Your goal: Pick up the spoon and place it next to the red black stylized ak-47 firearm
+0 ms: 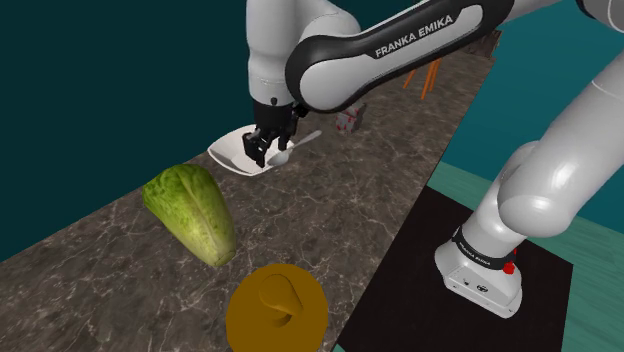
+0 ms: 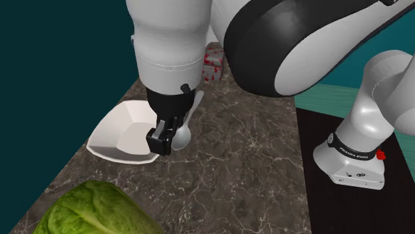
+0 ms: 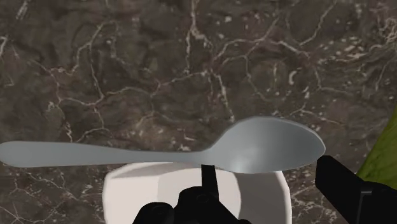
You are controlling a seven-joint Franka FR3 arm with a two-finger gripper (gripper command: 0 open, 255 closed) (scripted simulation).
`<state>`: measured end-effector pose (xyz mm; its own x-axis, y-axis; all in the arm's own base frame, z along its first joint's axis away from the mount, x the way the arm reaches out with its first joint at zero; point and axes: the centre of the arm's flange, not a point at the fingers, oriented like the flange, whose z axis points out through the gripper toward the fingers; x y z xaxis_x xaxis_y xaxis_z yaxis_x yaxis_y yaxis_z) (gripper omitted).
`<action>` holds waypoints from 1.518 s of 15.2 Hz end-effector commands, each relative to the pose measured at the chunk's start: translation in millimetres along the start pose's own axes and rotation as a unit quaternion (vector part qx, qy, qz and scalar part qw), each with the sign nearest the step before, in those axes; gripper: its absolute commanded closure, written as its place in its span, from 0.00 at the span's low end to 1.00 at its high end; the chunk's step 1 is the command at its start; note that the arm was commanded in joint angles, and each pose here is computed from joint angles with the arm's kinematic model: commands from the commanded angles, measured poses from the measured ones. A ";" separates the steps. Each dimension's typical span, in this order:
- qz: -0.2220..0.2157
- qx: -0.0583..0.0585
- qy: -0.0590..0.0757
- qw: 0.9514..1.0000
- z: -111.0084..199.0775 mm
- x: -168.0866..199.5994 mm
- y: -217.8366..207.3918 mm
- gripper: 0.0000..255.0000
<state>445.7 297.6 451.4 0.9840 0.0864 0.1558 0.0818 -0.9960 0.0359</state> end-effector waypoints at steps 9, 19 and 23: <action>0.000 0.000 0.000 1.000 -20.9 -5.0 65.6 1.00; 0.000 0.000 0.000 1.000 -19.1 -22.0 196.4 1.00; 0.000 0.000 0.000 1.000 -18.3 -28.8 248.8 1.00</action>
<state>435.0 59.4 477.2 0.9843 0.0841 0.1550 0.0794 -0.9962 0.0358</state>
